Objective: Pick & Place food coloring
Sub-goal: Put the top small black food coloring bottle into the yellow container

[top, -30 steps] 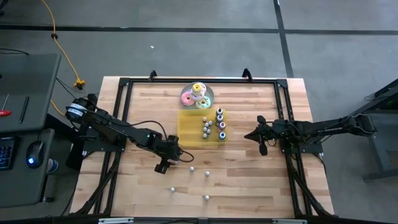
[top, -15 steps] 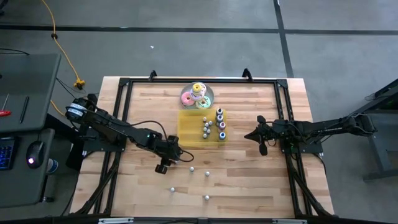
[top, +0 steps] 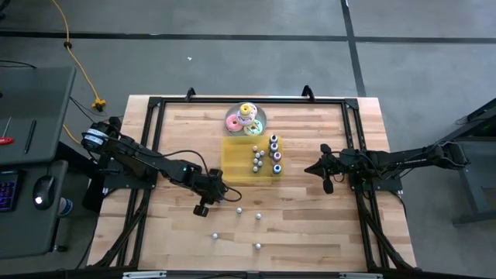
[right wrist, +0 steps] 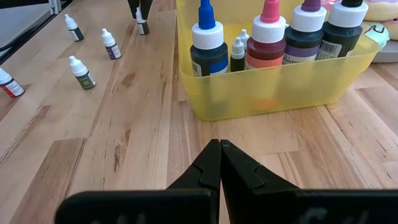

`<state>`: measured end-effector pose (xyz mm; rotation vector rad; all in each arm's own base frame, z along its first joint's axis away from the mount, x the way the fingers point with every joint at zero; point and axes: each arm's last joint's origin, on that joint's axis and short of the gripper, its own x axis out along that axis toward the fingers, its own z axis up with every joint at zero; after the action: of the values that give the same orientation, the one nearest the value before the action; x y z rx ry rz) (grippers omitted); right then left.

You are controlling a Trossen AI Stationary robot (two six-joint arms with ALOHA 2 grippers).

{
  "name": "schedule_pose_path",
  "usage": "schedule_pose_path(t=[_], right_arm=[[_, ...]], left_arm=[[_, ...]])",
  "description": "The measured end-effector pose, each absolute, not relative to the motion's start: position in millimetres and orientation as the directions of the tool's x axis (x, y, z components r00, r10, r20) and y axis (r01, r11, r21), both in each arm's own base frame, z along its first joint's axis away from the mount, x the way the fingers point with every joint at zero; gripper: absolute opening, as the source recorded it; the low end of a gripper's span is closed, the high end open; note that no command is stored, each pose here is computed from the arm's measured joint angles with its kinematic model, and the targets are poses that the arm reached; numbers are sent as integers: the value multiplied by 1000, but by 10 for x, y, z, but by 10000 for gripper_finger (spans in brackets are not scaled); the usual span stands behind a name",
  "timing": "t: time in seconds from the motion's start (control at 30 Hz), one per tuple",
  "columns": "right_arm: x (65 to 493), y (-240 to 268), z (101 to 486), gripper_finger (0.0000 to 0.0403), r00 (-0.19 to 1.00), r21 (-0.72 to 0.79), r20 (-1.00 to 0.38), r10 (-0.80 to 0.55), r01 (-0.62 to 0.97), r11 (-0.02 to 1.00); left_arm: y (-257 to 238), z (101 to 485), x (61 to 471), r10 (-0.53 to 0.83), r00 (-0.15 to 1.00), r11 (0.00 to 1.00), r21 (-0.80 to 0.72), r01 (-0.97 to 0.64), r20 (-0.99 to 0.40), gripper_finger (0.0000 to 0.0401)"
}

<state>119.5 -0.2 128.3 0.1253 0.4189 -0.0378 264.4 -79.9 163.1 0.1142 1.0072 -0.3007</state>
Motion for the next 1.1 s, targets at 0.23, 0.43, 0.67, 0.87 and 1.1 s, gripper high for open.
schedule_pose_path(t=[0.23, 0.43, 0.67, 0.87, 1.1], right_arm=[[1195, -2, 1282, 0, 913, 114, -408, -11, 62, 992], [1195, -3, 1283, 0, 913, 114, -408, -11, 63, 992], [1195, -3, 1283, 0, 913, 114, -408, -11, 63, 992], [1193, -2, 1279, 0, 911, 113, -412, -11, 63, 992], [1194, -3, 1281, 0, 912, 113, -410, -11, 63, 992]], left_arm=[[-809, 1688, 2650, -211, 466, 947, -63, 315, -859, 41], [-828, 2009, 2712, -205, 436, 935, -43, 352, -876, 41], [-867, 2522, 2724, -326, 426, 846, -60, 529, -844, 39], [-881, 2901, 2616, -405, 462, 739, 15, 673, -789, 39], [-844, 3143, 2450, -437, 521, 688, 101, 719, -733, 38]])
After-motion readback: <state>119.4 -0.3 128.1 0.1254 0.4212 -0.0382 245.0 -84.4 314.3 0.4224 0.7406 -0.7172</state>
